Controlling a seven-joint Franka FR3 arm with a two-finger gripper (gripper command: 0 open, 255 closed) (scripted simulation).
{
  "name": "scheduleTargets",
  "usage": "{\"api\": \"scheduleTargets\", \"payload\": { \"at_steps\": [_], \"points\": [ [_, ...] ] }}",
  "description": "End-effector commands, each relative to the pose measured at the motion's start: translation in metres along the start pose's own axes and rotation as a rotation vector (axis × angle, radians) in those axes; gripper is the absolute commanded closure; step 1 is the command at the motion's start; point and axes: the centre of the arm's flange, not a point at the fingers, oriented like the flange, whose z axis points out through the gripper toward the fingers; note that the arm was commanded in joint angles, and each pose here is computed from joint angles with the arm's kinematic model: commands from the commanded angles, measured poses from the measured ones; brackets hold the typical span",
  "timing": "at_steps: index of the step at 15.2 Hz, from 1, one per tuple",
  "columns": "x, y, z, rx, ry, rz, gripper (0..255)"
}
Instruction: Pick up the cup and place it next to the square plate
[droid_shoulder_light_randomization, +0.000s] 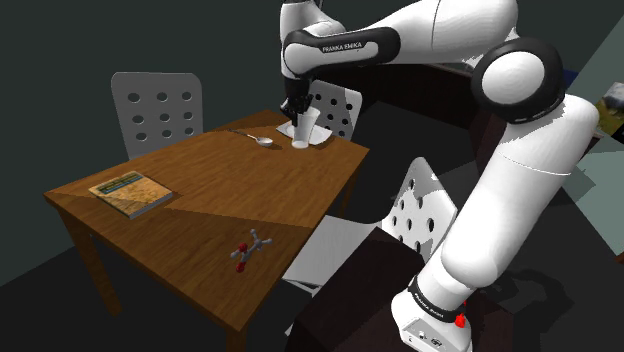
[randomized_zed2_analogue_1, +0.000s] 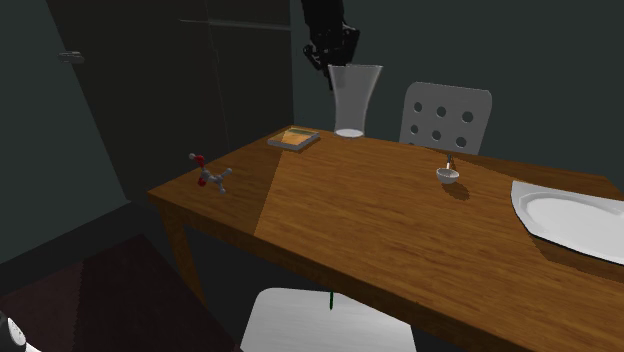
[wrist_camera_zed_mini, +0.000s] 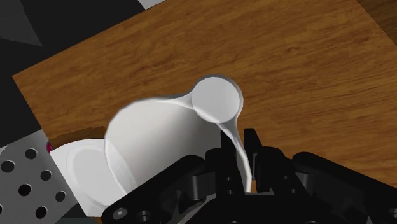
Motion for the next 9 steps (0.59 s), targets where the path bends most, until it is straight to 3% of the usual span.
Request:
{"api": "scheduleTargets", "payload": {
  "at_steps": [1,9],
  "points": [
    [0.0,0.028,0.005,0.0,0.001,-0.001,255],
    [0.01,0.129,0.033,0.0,0.001,-0.001,255]
  ]
}}
